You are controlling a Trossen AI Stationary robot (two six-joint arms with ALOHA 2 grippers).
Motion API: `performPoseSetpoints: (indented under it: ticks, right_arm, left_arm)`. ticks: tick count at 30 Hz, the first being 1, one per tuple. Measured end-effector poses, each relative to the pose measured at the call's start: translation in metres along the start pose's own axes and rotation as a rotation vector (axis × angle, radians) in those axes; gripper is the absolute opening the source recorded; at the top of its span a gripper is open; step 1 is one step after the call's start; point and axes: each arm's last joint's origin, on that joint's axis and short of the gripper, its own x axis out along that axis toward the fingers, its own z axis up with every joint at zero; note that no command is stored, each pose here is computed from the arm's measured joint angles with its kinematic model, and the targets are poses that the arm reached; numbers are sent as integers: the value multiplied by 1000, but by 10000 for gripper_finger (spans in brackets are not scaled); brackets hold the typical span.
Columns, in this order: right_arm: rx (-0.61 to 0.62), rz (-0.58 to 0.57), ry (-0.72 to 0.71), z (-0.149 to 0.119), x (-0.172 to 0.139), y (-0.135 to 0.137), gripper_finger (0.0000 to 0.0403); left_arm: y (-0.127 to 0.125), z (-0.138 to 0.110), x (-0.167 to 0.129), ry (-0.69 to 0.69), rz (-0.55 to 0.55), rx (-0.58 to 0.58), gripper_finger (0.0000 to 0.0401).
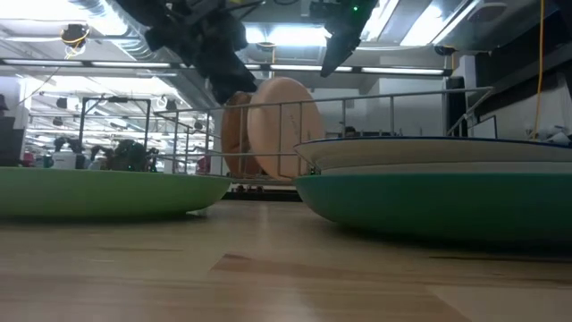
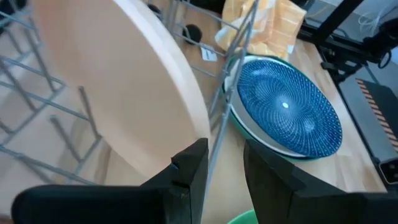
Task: Sort dishes
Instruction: Adjust the plates in the dish rack
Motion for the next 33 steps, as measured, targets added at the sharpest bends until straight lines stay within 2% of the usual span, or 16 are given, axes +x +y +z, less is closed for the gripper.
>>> performPoseSetpoints:
  ticks: [14,26,33]
  right_arm:
    - [0,5,-1,0,0,0,117]
    - [0,6,-2,0,0,0,117]
    - [0,6,-2,0,0,0,117]
  left_arm:
    - [-7,0,6,12,-23,8,95]
    - [-17,2,11,8,-54,102,95]
    - [-14,4,10,-9,-32,20,95]
